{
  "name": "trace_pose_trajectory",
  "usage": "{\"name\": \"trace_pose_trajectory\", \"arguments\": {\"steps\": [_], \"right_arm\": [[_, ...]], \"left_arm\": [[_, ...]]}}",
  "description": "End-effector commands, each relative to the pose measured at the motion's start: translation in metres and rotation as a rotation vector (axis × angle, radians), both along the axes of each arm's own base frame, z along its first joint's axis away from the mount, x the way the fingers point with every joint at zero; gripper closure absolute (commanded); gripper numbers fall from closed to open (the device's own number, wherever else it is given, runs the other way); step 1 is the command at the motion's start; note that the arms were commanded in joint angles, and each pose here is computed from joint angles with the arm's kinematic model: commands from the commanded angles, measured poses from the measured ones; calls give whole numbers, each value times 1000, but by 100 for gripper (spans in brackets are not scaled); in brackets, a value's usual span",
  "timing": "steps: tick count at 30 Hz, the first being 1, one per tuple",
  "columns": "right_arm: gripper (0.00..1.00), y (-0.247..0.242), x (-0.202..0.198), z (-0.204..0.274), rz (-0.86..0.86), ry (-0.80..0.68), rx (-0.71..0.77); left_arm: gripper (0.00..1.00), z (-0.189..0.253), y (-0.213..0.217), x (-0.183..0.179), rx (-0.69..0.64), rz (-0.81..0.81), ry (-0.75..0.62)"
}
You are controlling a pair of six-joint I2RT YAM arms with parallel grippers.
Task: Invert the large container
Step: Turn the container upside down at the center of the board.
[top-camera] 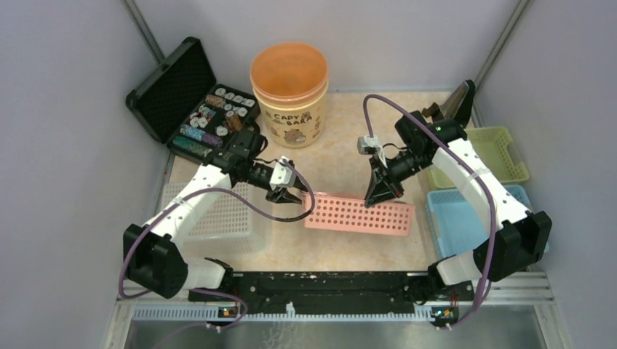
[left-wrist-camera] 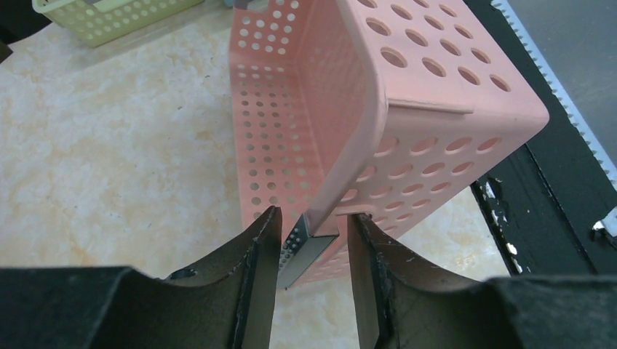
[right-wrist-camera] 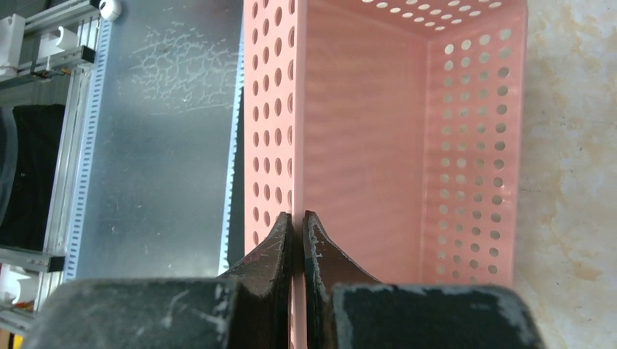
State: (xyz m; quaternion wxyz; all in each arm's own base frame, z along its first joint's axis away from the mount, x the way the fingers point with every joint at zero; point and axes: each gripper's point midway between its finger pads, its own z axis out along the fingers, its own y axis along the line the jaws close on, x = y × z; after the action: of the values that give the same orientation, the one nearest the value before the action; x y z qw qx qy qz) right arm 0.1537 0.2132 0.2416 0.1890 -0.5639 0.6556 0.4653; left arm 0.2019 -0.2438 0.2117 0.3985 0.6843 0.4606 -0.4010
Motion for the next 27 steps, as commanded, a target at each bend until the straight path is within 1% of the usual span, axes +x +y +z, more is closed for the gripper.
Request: {"name": "trace_pose_trajectory", "arguments": {"steps": [1,3,4,9,14,19,27], "right_arm": [[100,11,3,26,42,-61,101],[100,10,3,29,44,-60,104],[100,10,2,29,46,-58,105],[100,11,2,28,50,-41,111],[100,10,7,20,41,-27,99],[100,3,22,8,-12,-45,59],[71,-1,50,-8,-100,-148,0]], "left_arm": [[54,-5,-1,-12,-13,-30,30],[56,-10,0,-11,-8,-24,22],[58,-11,0,-9,-6,-18,17],[78,-17,-2,0,-8,29,6],[100,-16,-5,6,-23,84,38],[100,-17,-6,5,-27,114,99],[100,-25,-5,4,4,155,204]]}}
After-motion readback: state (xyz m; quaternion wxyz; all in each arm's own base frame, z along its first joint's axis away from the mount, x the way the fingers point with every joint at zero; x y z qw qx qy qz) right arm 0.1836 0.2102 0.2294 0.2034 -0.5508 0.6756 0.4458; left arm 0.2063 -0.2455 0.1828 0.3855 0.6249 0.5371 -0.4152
